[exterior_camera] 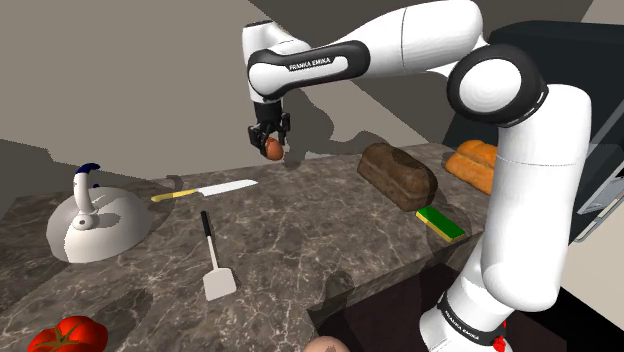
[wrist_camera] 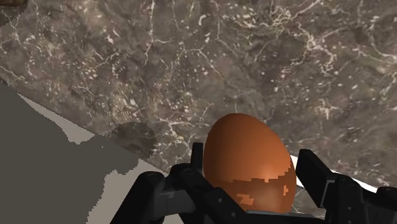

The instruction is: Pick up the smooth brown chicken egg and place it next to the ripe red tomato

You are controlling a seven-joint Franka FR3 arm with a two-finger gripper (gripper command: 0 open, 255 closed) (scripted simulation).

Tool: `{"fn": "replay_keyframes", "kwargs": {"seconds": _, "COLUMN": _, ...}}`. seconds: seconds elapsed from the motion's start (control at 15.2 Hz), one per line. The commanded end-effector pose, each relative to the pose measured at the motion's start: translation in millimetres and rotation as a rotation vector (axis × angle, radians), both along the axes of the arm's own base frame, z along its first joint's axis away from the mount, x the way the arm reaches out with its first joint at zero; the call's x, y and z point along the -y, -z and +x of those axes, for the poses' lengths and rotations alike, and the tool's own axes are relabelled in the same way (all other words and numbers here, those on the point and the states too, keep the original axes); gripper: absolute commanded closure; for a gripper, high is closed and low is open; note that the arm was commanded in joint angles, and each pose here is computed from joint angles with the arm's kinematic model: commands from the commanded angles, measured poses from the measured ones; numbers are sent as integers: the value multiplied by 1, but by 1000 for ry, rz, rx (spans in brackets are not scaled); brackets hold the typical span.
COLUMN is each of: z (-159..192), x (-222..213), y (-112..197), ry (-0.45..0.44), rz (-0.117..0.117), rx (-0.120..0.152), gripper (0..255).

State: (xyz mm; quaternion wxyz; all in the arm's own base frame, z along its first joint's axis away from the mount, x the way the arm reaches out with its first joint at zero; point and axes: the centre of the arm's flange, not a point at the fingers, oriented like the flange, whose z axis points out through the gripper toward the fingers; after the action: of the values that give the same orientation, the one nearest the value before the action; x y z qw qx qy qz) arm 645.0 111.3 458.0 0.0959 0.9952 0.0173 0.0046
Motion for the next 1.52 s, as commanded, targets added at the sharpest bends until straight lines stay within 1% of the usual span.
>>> {"fn": "replay_keyframes", "kwargs": {"seconds": 0.0, "z": 0, "x": 1, "y": -11, "ry": 0, "rz": 0, "rx": 0, "gripper": 255}}
{"fn": "replay_keyframes", "kwargs": {"seconds": 0.07, "z": 0, "x": 1, "y": -13, "ry": 0, "rz": 0, "rx": 0, "gripper": 255}}
{"fn": "replay_keyframes", "kwargs": {"seconds": 1.45, "z": -95, "x": -260, "y": -14, "ry": 0, "rz": 0, "rx": 0, "gripper": 255}}
